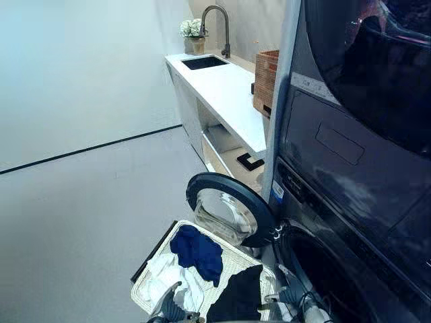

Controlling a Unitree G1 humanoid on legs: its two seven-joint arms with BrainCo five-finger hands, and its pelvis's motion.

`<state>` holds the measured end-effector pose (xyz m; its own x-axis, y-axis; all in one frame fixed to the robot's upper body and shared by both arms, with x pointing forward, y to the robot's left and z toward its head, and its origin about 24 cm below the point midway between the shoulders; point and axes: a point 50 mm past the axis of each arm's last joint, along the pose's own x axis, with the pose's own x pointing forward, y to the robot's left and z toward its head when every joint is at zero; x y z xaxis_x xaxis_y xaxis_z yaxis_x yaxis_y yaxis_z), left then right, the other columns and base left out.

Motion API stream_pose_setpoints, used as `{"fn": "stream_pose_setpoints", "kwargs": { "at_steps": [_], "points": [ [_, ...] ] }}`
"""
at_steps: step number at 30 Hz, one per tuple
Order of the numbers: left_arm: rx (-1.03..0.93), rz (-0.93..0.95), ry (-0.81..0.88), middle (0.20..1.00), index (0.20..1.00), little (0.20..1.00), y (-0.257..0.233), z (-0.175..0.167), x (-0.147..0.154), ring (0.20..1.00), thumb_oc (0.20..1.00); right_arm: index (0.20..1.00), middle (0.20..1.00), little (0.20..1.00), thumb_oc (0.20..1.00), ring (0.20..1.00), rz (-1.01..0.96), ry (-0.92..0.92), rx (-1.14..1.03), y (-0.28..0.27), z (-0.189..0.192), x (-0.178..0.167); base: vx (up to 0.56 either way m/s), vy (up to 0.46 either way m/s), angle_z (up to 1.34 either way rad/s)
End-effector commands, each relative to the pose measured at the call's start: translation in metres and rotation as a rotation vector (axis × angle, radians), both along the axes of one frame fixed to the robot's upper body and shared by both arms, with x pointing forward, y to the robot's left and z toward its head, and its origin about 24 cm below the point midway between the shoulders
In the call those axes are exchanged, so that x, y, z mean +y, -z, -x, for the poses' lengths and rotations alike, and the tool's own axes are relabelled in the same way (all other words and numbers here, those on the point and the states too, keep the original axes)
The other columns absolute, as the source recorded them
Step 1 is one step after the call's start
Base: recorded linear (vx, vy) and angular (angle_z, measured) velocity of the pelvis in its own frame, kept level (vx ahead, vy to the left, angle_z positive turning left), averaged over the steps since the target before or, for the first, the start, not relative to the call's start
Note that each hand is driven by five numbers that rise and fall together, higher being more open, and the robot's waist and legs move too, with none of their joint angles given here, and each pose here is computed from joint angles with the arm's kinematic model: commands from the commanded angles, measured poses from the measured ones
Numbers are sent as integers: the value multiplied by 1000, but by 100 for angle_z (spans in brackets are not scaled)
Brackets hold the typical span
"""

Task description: Put the clothes into the washing machine.

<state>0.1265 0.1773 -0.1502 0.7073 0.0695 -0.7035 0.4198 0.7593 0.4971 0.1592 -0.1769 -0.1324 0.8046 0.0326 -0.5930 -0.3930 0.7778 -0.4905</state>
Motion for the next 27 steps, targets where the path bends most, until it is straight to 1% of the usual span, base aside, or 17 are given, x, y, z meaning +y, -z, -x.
{"fn": "stream_pose_setpoints", "kwargs": {
  "at_steps": [1,2,4,8,13,14,20,24,25,26,27],
  "points": [
    [-122,-91,56,1000,1000,1000,-13,-34,8,1000,1000,1000,1000,1000,1000,1000,-44,-24,-111,-15,-34,17,117,-409,87],
    [-122,-91,56,1000,1000,1000,-13,-34,8,1000,1000,1000,1000,1000,1000,1000,-44,-24,-111,-15,-34,17,-8,-3,4],
    [-173,-66,1,1000,1000,1000,-18,-40,10,1000,1000,1000,1000,1000,1000,1000,-44,2,-99,-13,-32,14,-9,2,5],
    [-212,-103,6,1000,1000,1000,-20,-43,11,1000,1000,1000,1000,1000,1000,1000,-47,31,-90,-13,-31,11,-11,-1,6],
    [-301,-204,5,1000,1000,1000,-25,-44,17,1000,1000,1000,1000,1000,1000,1000,-56,71,-90,-12,-30,6,1,-3,6],
    [-341,-252,8,1000,1000,1000,-27,-44,20,1000,1000,1000,1000,1000,1000,1000,-61,82,-92,-12,-28,5,0,0,0],
    [-393,-343,-22,1000,1000,1000,-31,-50,25,1000,1000,1000,1000,1000,1000,1000,-78,100,-122,-17,-35,2,-28,14,0],
    [-482,-396,-89,1000,1000,1000,-46,-76,30,1000,1000,1000,1000,1000,1000,1000,-99,106,-210,-33,-61,1,-175,57,-3],
    [-536,-413,-111,1000,1000,1000,-56,-90,31,1000,1000,1000,1000,1000,1000,1000,-115,111,-263,-44,-75,1,-256,28,-6],
    [-553,-417,-118,1000,1000,1000,-59,-96,31,1000,1000,1000,1000,1000,1000,1000,-120,113,-282,-48,-81,2,-386,11,-12],
    [-605,-435,-138,1000,1000,1000,-72,-114,30,1000,1000,1000,1000,1000,1000,1000,-132,119,-345,-62,-99,3,-366,-4,-10]
  ]
}}
